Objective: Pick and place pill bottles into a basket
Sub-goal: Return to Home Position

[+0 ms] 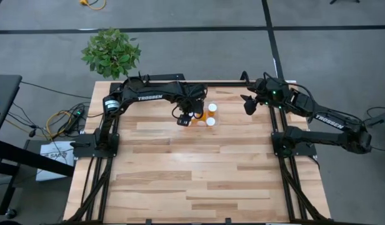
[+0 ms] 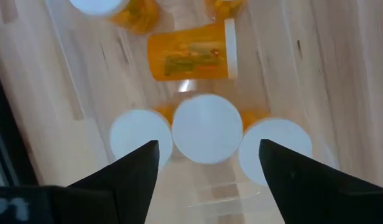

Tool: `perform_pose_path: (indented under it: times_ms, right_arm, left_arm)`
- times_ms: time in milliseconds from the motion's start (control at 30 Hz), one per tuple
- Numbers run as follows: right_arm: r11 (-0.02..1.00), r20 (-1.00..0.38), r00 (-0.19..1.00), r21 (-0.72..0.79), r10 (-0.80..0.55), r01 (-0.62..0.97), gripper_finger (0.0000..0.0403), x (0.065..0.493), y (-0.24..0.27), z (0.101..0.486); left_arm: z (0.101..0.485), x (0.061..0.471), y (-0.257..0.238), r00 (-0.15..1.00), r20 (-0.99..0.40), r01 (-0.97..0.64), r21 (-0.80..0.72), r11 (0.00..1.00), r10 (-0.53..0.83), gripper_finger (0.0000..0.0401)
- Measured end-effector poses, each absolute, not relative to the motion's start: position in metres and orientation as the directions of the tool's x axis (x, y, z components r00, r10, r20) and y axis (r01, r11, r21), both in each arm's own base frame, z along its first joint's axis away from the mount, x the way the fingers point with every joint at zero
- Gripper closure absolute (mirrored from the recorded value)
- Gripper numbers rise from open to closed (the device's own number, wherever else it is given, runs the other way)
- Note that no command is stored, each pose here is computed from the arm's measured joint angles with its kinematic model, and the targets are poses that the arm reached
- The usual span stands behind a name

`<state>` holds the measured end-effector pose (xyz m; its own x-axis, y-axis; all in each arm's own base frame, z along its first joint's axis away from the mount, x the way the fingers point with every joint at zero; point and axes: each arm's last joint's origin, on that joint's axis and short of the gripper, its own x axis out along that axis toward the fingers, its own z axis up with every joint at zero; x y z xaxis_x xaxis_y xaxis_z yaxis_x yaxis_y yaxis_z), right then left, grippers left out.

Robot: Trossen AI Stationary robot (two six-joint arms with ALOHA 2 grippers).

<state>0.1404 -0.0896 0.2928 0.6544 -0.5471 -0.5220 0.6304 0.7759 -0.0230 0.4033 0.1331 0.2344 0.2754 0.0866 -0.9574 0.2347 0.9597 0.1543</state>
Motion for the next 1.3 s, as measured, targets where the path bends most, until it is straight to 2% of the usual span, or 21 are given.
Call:
perform_pose_path:
  times_ms: [100,233,367,467,700,900,1067,1300]
  right_arm:
    - [0.772,-0.526,0.646,-0.03,-0.553,0.635,0.0168,0.14,-0.09,0.292]
    - [0.75,-0.524,0.616,-0.067,-0.588,0.658,0.0168,0.137,-0.094,0.292]
    - [0.721,-0.523,0.615,0.002,-0.59,0.693,0.0168,0.136,-0.095,0.293]
    - [0.726,-0.519,0.62,-0.002,-0.588,0.687,0.0168,0.137,-0.094,0.293]
    - [0.778,-0.472,0.67,-0.056,-0.573,0.626,0.0168,0.142,-0.088,0.298]
    - [0.809,-0.428,0.717,-0.059,-0.55,0.585,0.0168,0.148,-0.083,0.302]
    - [0.851,-0.375,0.781,-0.048,-0.5,0.523,0.0168,0.148,-0.076,0.309]
    - [0.867,-0.307,0.82,-0.038,-0.483,0.497,0.0168,0.137,-0.066,0.319]
  left_arm:
    - [0.238,0.401,0.134,0.264,-0.963,0.194,0.106,0.975,0.052,0.0133]
    - [0.247,0.397,0.139,0.302,-0.952,0.122,-0.022,0.992,-0.059,0.0133]
    - [0.266,0.391,0.141,0.389,-0.911,0.058,-0.124,0.991,-0.137,0.0133]
    - [0.286,0.387,0.139,0.471,-0.869,0.027,-0.16,0.987,-0.154,0.0133]
    - [0.35,0.374,0.114,0.682,-0.727,-0.013,-0.112,0.994,-0.073,0.0133]
    - [0.387,0.359,0.08,0.754,-0.656,-0.067,-0.014,0.998,0.041,0.0133]
    - [0.391,0.358,0.053,0.751,-0.643,-0.16,0.042,0.986,0.149,0.0133]
    - [0.365,0.342,0.024,0.853,-0.506,-0.193,-0.082,0.978,0.126,0.0133]
